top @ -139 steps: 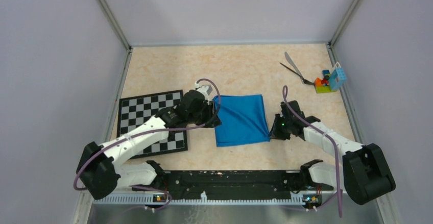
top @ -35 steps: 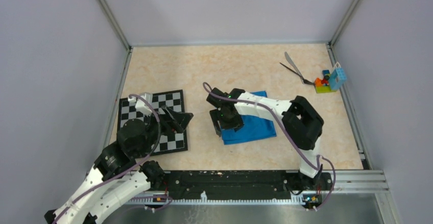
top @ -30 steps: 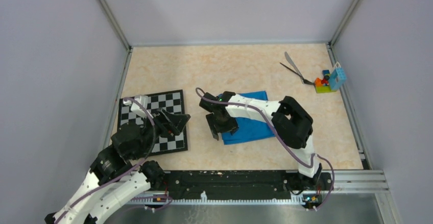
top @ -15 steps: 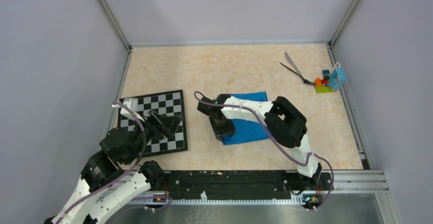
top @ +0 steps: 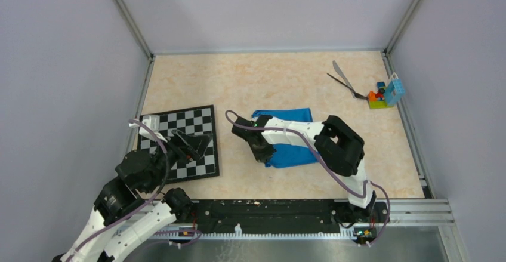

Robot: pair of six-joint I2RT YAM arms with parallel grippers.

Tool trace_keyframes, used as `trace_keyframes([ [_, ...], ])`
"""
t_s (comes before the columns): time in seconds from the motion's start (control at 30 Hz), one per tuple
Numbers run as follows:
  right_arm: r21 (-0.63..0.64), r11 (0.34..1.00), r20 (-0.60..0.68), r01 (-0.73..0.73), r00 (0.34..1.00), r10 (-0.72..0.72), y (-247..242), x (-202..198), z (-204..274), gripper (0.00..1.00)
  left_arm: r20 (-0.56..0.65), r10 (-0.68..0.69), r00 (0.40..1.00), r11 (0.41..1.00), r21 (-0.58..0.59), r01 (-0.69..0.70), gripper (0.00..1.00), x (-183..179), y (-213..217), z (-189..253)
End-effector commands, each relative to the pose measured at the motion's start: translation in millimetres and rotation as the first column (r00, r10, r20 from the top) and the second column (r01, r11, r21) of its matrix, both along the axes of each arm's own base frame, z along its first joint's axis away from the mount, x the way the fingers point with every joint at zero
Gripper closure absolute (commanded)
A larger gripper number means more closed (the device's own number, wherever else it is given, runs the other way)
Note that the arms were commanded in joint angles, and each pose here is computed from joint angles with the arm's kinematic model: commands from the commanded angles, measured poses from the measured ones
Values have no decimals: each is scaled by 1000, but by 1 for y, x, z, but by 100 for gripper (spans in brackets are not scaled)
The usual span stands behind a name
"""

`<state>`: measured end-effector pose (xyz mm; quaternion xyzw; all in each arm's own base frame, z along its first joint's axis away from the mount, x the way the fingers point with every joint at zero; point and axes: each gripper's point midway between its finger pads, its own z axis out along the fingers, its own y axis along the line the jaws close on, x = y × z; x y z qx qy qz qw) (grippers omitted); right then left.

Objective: Fold the napkin into a case and place the utensils inside
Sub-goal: Pick up the lower triangle-folded napkin from the center of the board.

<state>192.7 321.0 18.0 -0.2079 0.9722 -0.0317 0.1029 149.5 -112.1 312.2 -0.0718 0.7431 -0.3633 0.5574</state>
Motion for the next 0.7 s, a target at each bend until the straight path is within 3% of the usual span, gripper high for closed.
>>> trace_keyframes([
  [0.0, 228, 967, 110, -116, 990, 93, 32, 10, 25, 100, -44, -23, 999, 1000, -14, 22, 10, 12, -20, -16],
  [0.3, 569, 789, 198, -232, 970, 142, 42, -9, 67, 100, -310, 5, 951, 995, -97, -37, 10, 37, -59, -105],
  [0.47, 628, 738, 199, -247, 968, 155, 37, -20, 71, 100, -472, 52, 880, 988, -107, -115, 2, 52, -77, -154],
  [0.67, 689, 682, 201, -248, 968, 149, 29, -24, 73, 100, -559, 10, 829, 976, -173, -128, 1, 84, -105, -179],
])
